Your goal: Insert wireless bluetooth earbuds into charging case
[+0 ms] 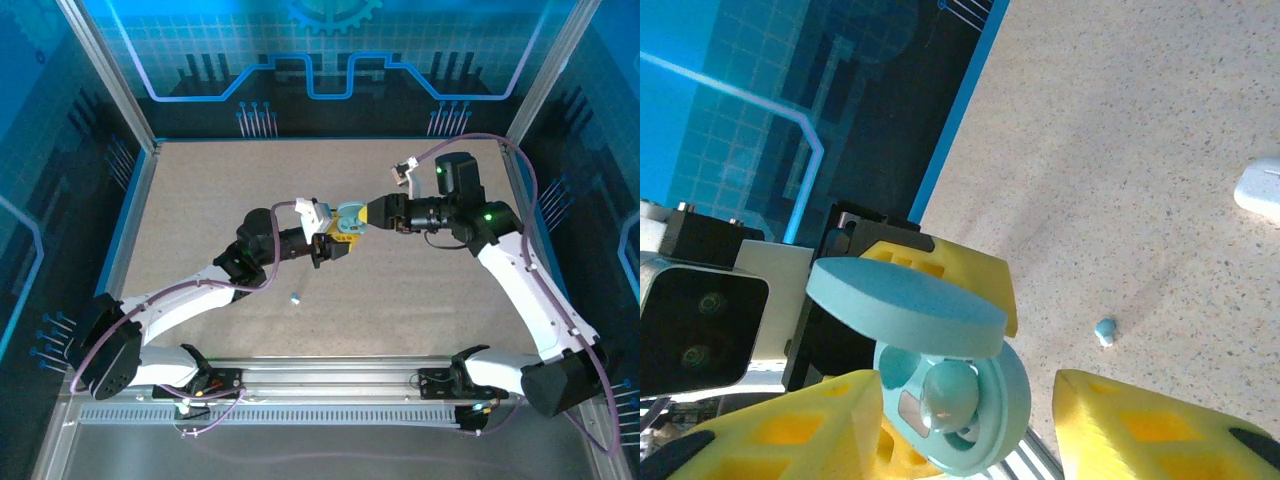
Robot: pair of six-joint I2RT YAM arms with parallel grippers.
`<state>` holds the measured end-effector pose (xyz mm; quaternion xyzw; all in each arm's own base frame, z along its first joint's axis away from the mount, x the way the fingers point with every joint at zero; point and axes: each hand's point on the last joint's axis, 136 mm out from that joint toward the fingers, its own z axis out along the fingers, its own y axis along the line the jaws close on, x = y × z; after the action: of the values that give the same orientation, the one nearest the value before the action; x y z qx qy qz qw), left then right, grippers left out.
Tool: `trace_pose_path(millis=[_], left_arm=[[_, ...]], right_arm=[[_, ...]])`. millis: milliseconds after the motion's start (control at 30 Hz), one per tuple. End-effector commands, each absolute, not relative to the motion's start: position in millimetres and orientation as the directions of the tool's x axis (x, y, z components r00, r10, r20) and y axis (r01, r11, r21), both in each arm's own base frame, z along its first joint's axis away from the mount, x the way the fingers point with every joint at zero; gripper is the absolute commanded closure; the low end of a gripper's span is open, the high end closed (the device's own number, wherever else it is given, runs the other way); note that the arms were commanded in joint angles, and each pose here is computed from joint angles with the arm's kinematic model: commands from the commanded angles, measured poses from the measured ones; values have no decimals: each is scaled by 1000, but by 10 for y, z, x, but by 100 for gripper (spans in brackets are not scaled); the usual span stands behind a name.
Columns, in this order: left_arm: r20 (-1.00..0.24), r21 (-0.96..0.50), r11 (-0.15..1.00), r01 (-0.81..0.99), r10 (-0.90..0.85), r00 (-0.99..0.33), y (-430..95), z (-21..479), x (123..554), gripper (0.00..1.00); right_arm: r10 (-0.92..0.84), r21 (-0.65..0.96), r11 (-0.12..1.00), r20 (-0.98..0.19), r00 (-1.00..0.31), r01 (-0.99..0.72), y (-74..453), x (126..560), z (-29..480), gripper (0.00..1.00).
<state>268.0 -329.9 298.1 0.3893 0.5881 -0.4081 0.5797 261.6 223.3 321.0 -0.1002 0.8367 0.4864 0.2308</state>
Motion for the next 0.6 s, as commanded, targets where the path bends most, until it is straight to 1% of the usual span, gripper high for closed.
trace_pose_path(millis=[0,67,167,233,333,567], left_arm=[[-999,5,349,937,-45,22,-3326,3155,2644,68],[-999,6,349,937,-43,22,-3326,3149,2647,68],[-999,7,350,937,-42,23,-3326,3155,2647,69],[-999,10,347,938,-43,27,-3327,3167,2642,69],[-999,11,342,940,-43,27,-3330,3171,2630,69],[-999,17,314,949,-43,31,-3348,3177,2585,68]], right_arm=[[57,734,520,-540,-840,-437,2196,2546,3397,53],[59,730,530,-539,-840,-431,2182,2551,3384,56],[60,737,524,-532,-844,-428,2192,2550,3386,70],[61,743,520,-524,-849,-422,2202,2556,3379,77],[53,755,507,-510,-859,-416,2234,2565,3359,81],[45,768,484,-499,-865,-418,2314,2606,3346,84]])
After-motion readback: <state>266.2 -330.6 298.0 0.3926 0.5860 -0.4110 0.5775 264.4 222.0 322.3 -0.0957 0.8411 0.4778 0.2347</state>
